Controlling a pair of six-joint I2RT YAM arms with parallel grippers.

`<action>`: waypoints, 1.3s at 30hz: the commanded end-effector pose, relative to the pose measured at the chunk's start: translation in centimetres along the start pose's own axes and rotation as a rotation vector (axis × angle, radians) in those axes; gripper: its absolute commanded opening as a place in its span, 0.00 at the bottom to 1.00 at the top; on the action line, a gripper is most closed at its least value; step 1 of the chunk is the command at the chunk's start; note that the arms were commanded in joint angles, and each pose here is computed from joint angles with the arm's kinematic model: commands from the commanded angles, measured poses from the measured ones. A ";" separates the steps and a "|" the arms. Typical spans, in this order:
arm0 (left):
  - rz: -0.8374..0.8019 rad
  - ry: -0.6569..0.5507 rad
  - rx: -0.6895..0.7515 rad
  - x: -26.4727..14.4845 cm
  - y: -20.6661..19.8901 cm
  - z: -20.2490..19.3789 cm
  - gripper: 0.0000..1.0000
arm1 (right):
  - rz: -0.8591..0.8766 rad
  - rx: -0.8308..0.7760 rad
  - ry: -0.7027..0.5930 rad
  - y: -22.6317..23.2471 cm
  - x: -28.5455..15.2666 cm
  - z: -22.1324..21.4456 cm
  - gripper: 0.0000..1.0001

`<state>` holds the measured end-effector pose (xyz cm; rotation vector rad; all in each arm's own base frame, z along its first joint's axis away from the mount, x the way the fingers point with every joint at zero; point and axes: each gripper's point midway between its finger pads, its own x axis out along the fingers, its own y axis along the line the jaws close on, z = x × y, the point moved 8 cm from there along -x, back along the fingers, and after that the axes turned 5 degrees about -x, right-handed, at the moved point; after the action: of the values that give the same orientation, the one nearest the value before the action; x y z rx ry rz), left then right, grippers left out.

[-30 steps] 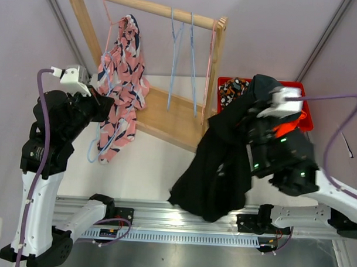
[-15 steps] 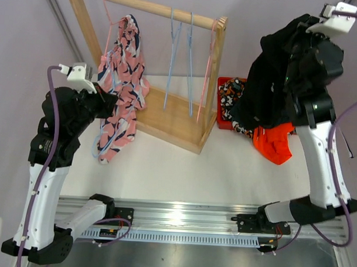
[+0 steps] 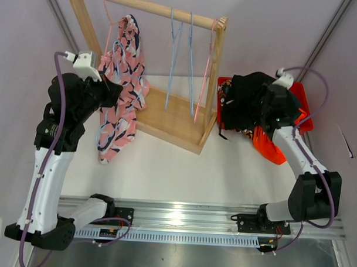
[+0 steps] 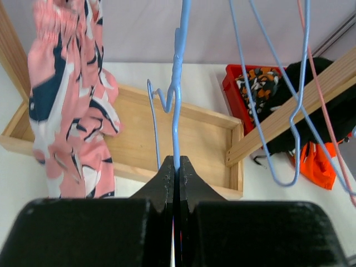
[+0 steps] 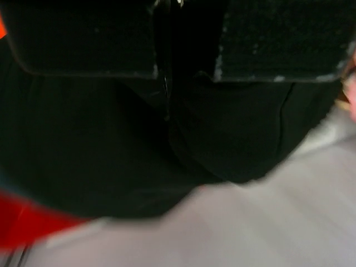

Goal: Remove the shorts from the hanger

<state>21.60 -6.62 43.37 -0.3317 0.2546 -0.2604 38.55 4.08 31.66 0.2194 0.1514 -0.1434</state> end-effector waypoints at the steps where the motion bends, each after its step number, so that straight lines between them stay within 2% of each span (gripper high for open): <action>1: -0.065 -0.089 0.024 0.5 -1.4 3.2 0.00 | 0.028 0.125 0.042 0.2 -0.3 -4.7 0.00; 4: -0.095 -0.129 0.028 0.8 -2.4 5.5 0.00 | -0.012 0.111 0.136 -0.9 -0.1 -9.6 0.00; 9: -0.122 -0.123 0.030 3.1 -3.5 7.3 0.00 | -0.040 0.091 0.173 -2.2 0.2 -10.8 0.00; 10: -0.132 -0.137 0.029 3.1 -3.9 7.9 0.00 | -0.041 0.087 0.195 -2.4 0.2 -10.7 0.03; 11: -0.147 -0.132 0.030 3.4 -4.4 8.0 0.00 | -0.050 0.091 0.202 -2.5 0.1 -10.5 0.44; 13: -0.161 -0.133 0.039 4.6 -5.1 8.8 0.00 | -0.087 0.106 0.197 -2.9 -0.8 -9.5 0.92; 14: -0.175 -0.151 0.046 4.5 -5.9 9.6 0.00 | -0.086 0.110 0.188 -2.9 -1.3 -9.1 0.99; 17: -0.175 -0.116 0.056 7.0 -6.8 9.7 0.00 | -0.053 0.122 0.147 -2.9 -4.2 -7.6 1.00; 22: -0.200 -0.131 0.042 9.6 -8.0 10.7 0.00 | 0.017 0.166 0.113 -2.7 -10.1 -6.4 0.99; 23: -0.199 -0.119 0.040 10.6 -8.2 10.4 0.00 | 0.046 0.176 0.080 -2.7 -11.8 -5.9 0.99; 29: -0.160 -0.071 0.033 12.3 -7.8 8.4 0.00 | 0.139 0.198 0.067 -2.1 -16.7 -5.3 1.00; 30: -0.153 -0.068 0.033 12.3 -7.7 8.2 0.03 | 0.150 0.198 0.059 -2.0 -17.1 -5.1 0.99; 31: -0.142 -0.058 0.034 12.5 -7.5 7.7 0.15 | 0.153 0.196 0.060 -2.0 -17.5 -5.1 0.99; 33: -0.133 -0.058 0.039 11.8 -7.2 7.5 0.23 | 0.165 0.190 0.047 -1.8 -18.2 -4.8 0.99; 35: -0.125 -0.053 0.046 11.3 -7.0 7.3 0.39 | 0.173 0.184 0.045 -1.7 -18.5 -4.8 0.99; 36: -0.123 -0.066 0.055 10.3 -7.0 7.8 0.51 | 0.168 0.182 0.051 -1.7 -18.5 -4.9 1.00; 39: -0.072 -0.098 0.089 8.4 -6.5 8.6 0.60 | 0.174 0.186 0.065 -1.6 -18.6 -5.1 0.99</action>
<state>34.62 -14.73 47.42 -0.2870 0.2806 -0.3592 19.67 6.00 29.87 0.4177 0.1616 0.0351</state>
